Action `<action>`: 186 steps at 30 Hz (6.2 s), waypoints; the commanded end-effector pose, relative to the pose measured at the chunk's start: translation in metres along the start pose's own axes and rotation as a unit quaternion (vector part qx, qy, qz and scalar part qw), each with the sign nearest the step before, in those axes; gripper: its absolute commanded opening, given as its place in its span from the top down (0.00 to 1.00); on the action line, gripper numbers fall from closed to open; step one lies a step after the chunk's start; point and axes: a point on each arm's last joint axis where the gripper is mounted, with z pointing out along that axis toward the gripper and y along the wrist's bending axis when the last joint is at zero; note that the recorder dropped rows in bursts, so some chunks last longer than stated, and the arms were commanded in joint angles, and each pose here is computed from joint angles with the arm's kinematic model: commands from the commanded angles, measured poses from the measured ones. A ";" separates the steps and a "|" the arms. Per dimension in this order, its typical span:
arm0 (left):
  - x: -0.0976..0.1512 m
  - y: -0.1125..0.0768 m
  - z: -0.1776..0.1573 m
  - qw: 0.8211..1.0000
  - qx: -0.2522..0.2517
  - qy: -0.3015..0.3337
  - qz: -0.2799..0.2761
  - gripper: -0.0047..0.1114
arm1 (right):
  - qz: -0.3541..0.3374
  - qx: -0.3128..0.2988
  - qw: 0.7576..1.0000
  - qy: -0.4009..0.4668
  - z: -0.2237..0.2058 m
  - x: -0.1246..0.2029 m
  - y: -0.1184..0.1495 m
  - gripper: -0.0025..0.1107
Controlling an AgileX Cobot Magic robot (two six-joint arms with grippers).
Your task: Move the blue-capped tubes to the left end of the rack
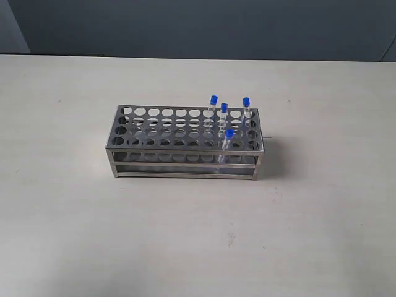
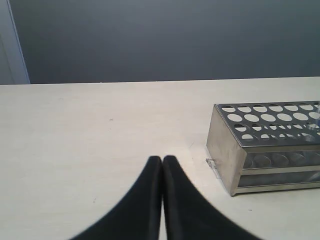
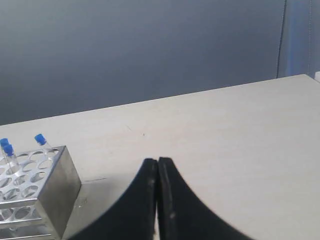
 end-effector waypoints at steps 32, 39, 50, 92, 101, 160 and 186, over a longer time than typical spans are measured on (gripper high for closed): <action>-0.002 0.000 0.000 1.000 0.002 -0.004 0.000 0.95 | 0.268 -0.154 0.896 -0.320 -0.023 -0.102 0.018 0.97; -0.002 0.000 0.000 1.000 0.002 -0.004 0.000 0.95 | 0.072 -0.025 0.995 -0.071 0.019 -0.176 0.037 0.97; -0.002 0.000 0.000 1.000 0.002 -0.004 0.000 0.95 | -0.050 -0.125 0.957 0.257 0.150 -0.192 0.084 0.97; -0.002 0.000 0.000 1.000 0.002 -0.004 0.000 0.95 | -0.196 -0.221 0.836 0.462 0.233 -0.029 0.211 0.58; -0.002 0.000 0.000 1.000 0.002 -0.004 0.000 0.95 | -0.192 -0.208 0.825 0.489 0.239 -0.011 0.210 0.58; -0.002 0.000 0.000 1.000 0.002 -0.004 0.000 0.95 | -0.200 -0.206 0.837 0.467 0.231 -0.031 0.208 0.98; -0.002 0.000 0.000 1.000 0.002 -0.004 0.000 0.95 | -0.271 -0.312 0.810 0.416 0.259 -0.090 0.282 0.98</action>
